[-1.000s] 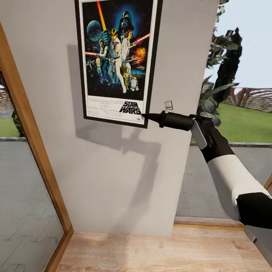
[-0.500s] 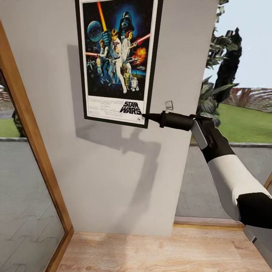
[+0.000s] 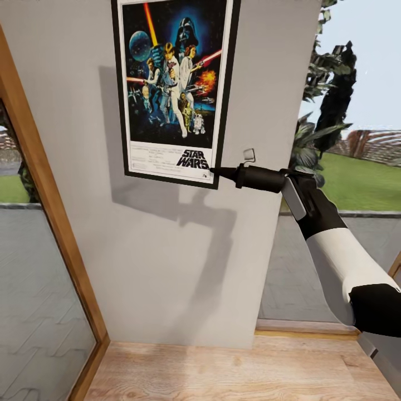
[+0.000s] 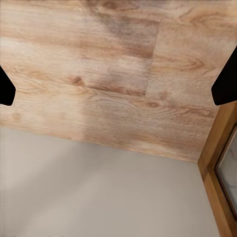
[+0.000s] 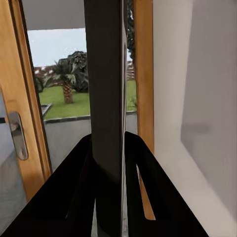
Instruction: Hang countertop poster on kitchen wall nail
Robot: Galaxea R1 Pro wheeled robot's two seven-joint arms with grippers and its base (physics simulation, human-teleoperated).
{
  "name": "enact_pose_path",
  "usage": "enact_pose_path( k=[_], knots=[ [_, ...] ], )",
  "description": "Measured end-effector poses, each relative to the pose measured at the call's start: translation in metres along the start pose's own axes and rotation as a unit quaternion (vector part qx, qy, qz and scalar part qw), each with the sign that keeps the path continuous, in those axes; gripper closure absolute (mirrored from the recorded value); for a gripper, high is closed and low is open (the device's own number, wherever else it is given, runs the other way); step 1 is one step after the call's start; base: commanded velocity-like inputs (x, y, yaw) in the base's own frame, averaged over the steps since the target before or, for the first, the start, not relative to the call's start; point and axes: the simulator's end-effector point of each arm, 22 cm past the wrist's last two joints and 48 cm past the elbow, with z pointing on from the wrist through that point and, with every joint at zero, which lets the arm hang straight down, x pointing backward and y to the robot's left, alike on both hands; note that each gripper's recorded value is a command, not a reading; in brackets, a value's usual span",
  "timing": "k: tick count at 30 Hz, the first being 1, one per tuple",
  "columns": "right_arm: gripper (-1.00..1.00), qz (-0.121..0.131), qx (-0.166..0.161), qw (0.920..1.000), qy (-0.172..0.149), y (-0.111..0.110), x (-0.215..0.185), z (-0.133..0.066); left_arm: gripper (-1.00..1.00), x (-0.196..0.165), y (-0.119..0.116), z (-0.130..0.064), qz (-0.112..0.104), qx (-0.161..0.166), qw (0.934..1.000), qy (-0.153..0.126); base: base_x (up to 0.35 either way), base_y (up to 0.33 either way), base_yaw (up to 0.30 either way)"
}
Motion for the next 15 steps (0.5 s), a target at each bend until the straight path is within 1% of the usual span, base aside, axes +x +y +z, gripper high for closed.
enact_pose_path(
  k=[15],
  knots=[
    [1.00, 0.000, 0.000, 1.0000, 0.000, 0.0055, -0.0084, -0.0006, -1.00, -0.0032, -0.0009, -0.0096, 0.000, 0.000, 1.0000, 0.001, 0.000, 0.000, 0.000]
  ],
)
